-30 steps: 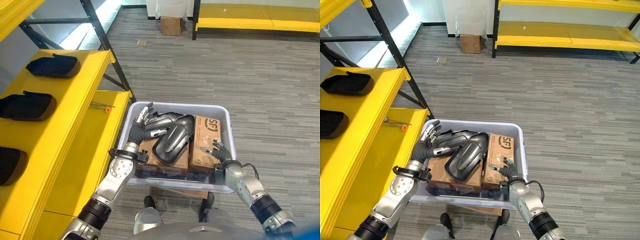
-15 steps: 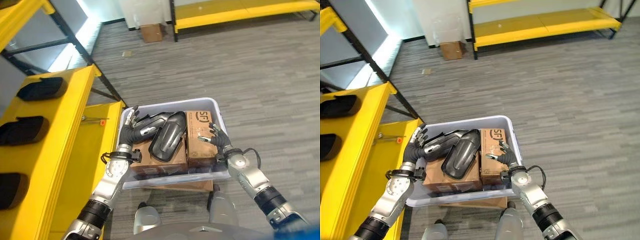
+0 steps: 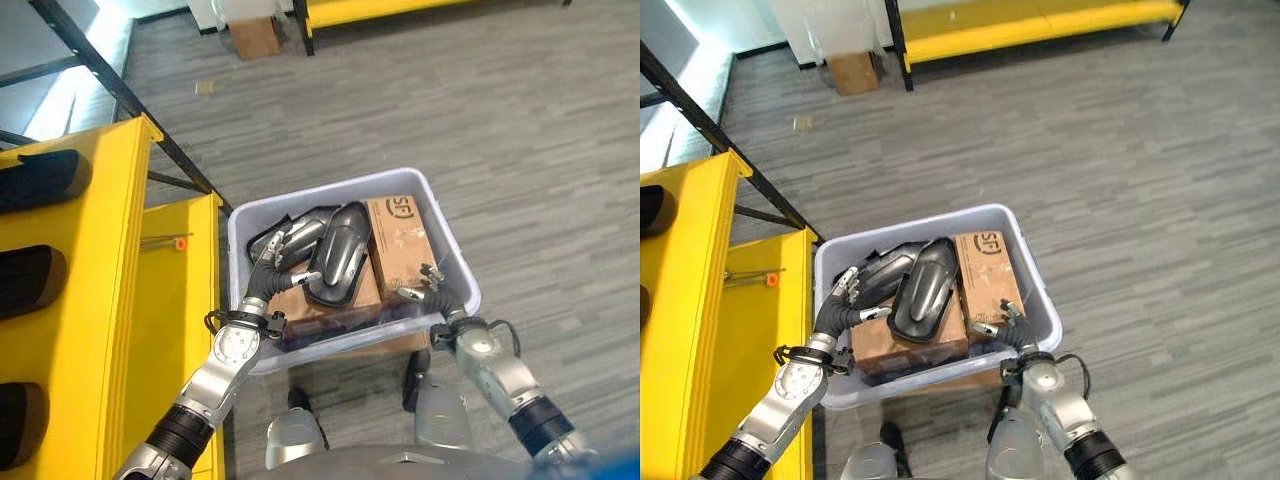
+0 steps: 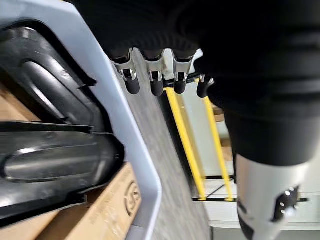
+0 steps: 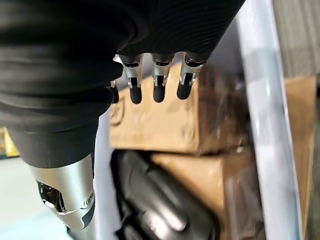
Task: Move parts from the plastic box to the shelf.
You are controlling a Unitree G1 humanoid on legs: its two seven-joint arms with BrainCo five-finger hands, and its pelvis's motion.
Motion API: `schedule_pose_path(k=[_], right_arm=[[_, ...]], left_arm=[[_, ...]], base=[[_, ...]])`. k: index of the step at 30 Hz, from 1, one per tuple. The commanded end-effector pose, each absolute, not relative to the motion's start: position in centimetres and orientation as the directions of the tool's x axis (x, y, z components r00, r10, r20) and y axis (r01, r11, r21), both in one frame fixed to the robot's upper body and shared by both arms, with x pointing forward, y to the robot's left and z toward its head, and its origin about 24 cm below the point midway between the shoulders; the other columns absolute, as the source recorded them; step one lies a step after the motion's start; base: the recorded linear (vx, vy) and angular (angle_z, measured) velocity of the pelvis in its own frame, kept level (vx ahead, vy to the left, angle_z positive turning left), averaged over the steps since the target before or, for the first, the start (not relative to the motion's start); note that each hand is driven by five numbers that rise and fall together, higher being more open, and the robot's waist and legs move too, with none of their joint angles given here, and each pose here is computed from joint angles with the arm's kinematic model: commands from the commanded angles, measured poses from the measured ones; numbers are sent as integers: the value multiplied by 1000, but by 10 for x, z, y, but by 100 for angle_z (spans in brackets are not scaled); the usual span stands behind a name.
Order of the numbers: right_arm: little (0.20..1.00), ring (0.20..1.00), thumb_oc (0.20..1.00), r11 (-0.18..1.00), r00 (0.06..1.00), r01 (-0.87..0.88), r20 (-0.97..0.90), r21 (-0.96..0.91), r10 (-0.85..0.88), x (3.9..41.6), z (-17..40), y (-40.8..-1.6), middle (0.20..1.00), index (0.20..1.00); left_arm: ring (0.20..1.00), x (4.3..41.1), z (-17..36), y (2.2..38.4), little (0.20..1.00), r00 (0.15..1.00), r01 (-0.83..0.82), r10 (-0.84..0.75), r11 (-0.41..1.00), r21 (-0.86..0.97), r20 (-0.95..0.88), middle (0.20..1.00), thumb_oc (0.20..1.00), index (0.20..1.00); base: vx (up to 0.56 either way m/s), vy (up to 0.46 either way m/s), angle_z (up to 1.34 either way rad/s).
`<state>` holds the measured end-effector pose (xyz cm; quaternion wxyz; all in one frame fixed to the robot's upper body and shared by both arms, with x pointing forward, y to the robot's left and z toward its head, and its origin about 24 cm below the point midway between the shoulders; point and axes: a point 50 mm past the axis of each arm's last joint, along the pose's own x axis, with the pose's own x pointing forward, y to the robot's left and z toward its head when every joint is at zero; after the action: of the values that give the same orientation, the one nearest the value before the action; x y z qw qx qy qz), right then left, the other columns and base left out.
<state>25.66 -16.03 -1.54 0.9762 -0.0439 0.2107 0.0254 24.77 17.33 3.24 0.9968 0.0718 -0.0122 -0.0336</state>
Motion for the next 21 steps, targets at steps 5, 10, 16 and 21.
schedule_pose_path(k=[5,10,16,21], right_arm=[[1000,1000,1000,993,956,-121,-268,8,119,282,21,-130,1000,1000],[1000,1000,1000,994,959,-109,-261,18,110,286,25,-131,1000,1000],[1000,1000,1000,995,961,-102,-257,19,104,287,27,-130,1000,1000],[1000,1000,1000,996,960,-87,-265,24,90,288,28,-131,1000,1000]], left_arm=[[1000,256,56,178,1000,989,38,-53,993,108,139,1000,1000,1000],[200,260,53,177,200,995,7,-12,999,53,96,200,200,200],[200,266,54,180,200,996,-15,12,999,33,89,200,200,200],[200,265,53,180,200,997,-6,4,1000,22,75,200,200,200]], base=[[-66,20,-2],[-22,27,1],[0,0,0],[0,0,0]])
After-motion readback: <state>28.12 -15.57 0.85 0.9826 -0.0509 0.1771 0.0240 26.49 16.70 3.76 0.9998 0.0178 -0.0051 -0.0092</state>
